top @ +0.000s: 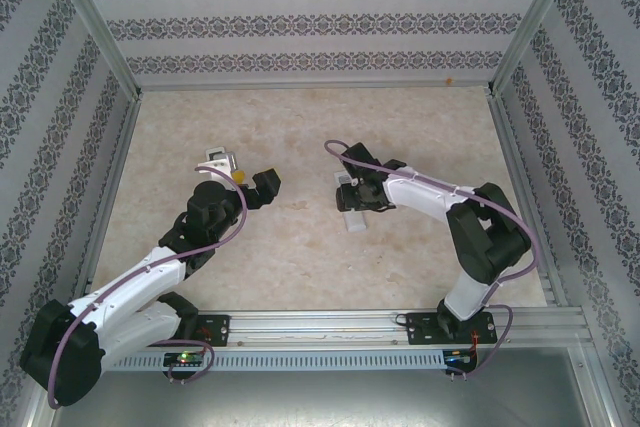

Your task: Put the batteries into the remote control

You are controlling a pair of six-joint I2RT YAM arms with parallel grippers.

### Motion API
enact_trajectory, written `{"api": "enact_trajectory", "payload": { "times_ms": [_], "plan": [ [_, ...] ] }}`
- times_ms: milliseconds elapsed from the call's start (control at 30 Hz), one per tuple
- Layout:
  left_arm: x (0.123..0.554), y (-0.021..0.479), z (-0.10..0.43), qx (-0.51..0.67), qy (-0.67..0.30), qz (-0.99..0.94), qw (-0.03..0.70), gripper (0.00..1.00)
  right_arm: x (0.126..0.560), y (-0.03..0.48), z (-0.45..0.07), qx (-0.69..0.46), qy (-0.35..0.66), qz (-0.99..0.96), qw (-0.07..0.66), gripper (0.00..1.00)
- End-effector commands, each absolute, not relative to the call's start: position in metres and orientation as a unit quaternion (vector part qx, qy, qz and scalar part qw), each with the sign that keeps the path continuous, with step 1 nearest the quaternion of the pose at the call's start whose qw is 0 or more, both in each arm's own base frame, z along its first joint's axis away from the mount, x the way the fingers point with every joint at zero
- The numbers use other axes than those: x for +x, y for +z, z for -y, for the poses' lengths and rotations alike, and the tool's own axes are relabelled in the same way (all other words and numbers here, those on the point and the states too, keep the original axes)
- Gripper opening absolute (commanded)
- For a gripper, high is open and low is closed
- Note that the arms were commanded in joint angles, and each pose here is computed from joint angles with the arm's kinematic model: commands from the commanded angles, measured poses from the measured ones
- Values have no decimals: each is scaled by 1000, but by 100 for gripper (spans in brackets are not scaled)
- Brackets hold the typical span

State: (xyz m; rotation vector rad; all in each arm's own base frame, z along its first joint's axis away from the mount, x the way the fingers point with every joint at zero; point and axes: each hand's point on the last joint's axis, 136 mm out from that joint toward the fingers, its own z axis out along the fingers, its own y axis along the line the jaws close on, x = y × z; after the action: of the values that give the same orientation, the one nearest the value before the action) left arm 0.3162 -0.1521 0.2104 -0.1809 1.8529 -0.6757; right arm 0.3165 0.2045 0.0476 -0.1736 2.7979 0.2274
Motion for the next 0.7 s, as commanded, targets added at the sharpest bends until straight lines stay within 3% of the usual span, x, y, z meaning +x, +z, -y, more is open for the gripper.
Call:
{"api": "enact_trajectory", "payload": {
  "times_ms": [0, 267, 533, 633, 667],
  "plan": [
    [317, 216, 152, -75, -295, -776, 553, 100, 305, 33, -198, -74, 56, -986, 140, 70],
    [318, 211, 159, -63, -294, -791, 533, 100, 301, 12, -205, -92, 29, -988, 123, 69],
    [319, 208, 159, -63, -294, -791, 533, 100, 309, 59, -204, -91, 48, -979, 174, 70],
    [320, 209, 161, -63, -296, -790, 533, 100, 310, 74, -204, -87, 59, -976, 191, 65],
    [320, 209, 161, -62, -297, -790, 533, 100, 311, 77, -205, -86, 63, -975, 195, 58]
  ]
}}
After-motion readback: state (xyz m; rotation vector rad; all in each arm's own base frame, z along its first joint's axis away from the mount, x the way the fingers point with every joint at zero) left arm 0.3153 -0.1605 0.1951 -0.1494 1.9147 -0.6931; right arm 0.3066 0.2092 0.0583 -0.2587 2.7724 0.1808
